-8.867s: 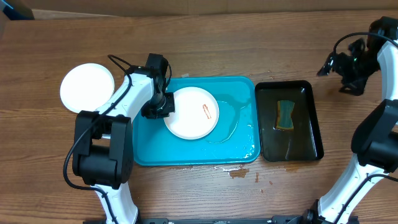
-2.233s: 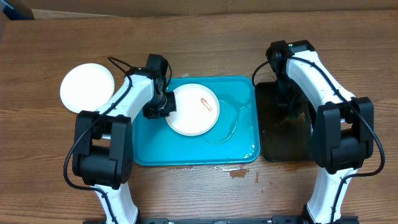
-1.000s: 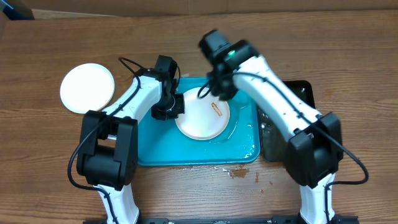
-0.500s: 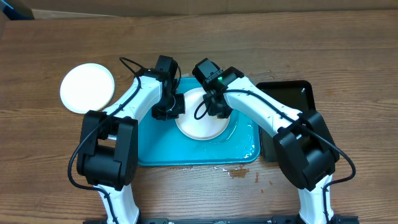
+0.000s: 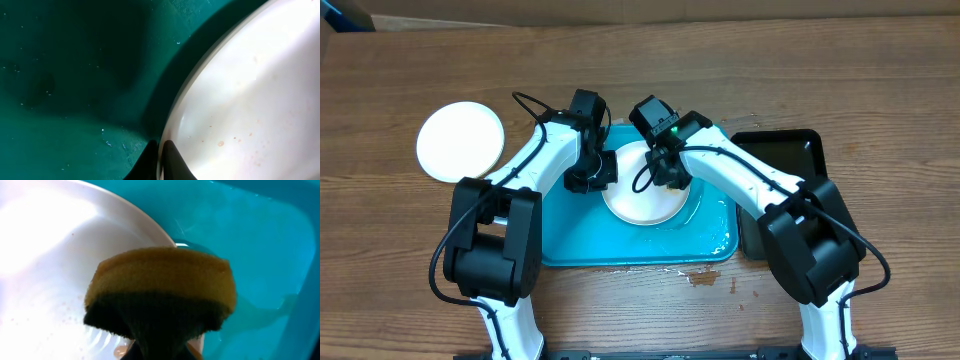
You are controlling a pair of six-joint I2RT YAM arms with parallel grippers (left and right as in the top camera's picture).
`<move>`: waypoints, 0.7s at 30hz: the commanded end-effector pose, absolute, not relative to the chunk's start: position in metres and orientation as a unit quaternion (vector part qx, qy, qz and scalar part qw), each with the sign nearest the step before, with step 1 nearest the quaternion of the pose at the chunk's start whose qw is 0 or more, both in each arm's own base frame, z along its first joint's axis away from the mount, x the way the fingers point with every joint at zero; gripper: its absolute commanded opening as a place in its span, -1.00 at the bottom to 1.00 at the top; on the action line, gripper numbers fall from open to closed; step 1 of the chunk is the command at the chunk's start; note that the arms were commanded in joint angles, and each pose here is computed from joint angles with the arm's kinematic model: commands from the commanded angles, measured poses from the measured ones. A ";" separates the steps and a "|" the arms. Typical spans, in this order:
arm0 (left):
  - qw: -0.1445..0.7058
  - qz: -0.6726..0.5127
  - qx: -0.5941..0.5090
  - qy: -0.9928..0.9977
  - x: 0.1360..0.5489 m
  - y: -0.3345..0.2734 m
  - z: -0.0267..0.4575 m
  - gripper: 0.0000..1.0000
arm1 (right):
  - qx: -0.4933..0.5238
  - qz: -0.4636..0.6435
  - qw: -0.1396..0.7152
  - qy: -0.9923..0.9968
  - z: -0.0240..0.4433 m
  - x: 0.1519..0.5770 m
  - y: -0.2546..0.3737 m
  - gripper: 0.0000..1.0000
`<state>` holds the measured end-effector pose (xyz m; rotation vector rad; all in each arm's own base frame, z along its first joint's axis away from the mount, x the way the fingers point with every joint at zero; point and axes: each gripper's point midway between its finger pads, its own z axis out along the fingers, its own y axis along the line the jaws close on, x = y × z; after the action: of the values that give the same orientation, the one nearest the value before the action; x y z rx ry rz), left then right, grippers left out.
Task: Clean dirty plates on tray and stack at the side
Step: 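Scrub the white plate surface with the sponge in right gripper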
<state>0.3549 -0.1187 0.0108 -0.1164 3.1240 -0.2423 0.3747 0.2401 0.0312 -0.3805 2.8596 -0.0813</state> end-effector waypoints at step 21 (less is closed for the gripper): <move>-0.010 -0.074 -0.038 0.996 0.348 -0.118 0.008 -0.86 | -0.104 -0.001 0.216 0.971 0.084 0.403 0.249 -0.05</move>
<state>0.3513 -0.1196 0.0109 -0.1230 3.1391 -0.2535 0.3818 0.2406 0.0311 -0.3301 2.8057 -0.0657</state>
